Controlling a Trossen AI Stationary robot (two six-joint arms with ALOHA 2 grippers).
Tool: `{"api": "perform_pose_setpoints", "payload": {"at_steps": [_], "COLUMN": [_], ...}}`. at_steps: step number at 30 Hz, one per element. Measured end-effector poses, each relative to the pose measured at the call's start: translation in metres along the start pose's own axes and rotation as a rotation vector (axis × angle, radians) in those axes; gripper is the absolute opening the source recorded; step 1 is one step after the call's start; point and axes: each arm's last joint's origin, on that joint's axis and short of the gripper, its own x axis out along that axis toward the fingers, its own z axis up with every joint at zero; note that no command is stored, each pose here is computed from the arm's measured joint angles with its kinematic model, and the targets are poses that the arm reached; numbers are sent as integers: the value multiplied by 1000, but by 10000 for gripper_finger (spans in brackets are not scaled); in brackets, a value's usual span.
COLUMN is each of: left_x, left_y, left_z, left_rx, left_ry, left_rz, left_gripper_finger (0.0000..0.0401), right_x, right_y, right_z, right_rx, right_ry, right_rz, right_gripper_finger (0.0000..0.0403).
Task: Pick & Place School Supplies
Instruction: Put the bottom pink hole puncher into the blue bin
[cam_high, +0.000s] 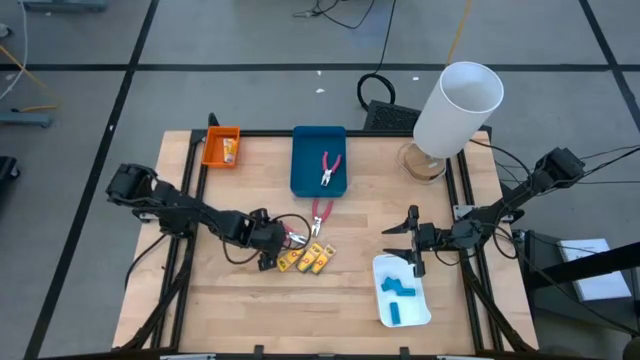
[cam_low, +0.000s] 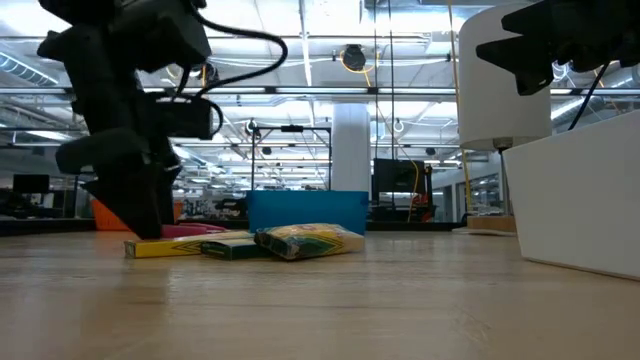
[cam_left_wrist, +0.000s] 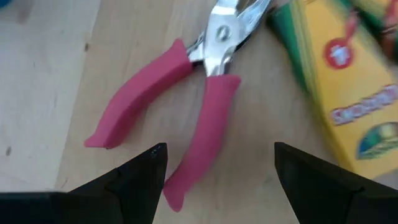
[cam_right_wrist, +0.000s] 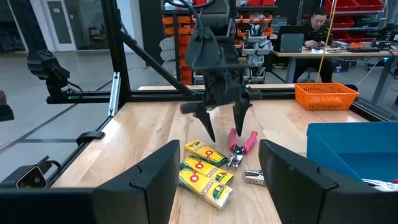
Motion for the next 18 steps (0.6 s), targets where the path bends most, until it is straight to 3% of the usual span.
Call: {"api": "perform_pose_setpoints", "payload": {"at_steps": [10,18], "left_x": [10,11], "left_y": [5,4], "left_z": [2,2], "left_rx": [8,-15], "left_ry": [29,21], "left_rz": [13,1], "left_gripper_finger": [292,195], "right_x": [0,0], "right_y": [0,0], "right_z": [0,0], "right_rx": [0,-1], "right_ry": [0,0], "right_rz": [0,0], "right_gripper_finger": [210,210]}}
